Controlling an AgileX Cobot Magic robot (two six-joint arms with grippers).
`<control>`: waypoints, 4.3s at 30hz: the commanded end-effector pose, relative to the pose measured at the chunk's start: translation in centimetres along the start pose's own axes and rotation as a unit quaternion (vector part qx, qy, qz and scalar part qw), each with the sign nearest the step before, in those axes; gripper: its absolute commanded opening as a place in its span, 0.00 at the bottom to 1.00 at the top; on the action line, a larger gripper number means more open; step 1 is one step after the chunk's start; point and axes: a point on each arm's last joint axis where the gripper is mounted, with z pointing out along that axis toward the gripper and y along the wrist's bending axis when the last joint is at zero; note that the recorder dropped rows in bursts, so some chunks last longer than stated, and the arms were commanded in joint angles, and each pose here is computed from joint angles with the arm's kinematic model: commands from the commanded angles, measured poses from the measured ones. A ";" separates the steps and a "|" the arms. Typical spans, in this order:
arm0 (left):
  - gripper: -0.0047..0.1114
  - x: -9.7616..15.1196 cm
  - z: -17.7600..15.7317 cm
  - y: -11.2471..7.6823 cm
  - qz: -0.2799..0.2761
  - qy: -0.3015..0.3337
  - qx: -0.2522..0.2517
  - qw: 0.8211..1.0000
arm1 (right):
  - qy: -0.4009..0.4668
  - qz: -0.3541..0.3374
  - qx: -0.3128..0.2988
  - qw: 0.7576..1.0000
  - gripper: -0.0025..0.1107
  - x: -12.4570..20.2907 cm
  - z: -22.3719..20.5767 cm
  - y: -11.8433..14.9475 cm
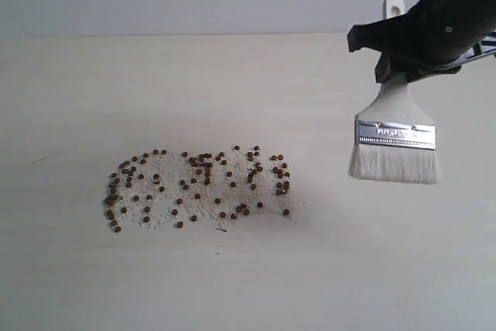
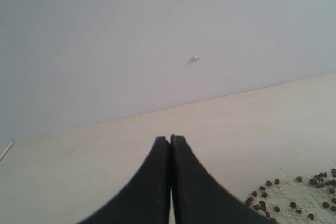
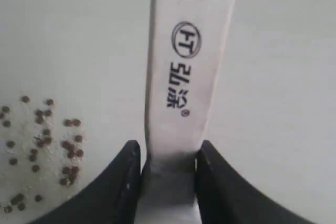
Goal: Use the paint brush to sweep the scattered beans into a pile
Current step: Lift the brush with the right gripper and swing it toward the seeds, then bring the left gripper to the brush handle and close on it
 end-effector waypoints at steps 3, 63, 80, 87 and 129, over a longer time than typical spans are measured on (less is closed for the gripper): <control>0.04 0.1 0.0 0.0 -0.001 -0.002 -0.002 1.000 | -0.126 -0.017 -0.030 0.991 0.02 2.5 -5.8 -0.7; 0.04 -3.9 -1.0 0.7 -0.274 -0.228 0.025 0.934 | -0.267 -0.141 -0.165 0.939 0.02 7.7 -9.3 2.4; 0.04 -5.2 1.8 -0.5 -0.291 -0.086 0.084 0.949 | -0.285 -0.124 -0.164 0.936 0.02 7.3 -9.4 2.4; 0.04 -9.1 6.3 -5.4 -0.225 0.059 0.346 0.909 | -0.273 -0.123 -0.159 0.941 0.02 7.1 -8.5 2.5; 0.58 -3.9 15.9 -13.5 0.025 -0.026 0.468 0.883 | -0.359 -0.133 -0.185 0.905 0.02 6.3 -4.7 9.6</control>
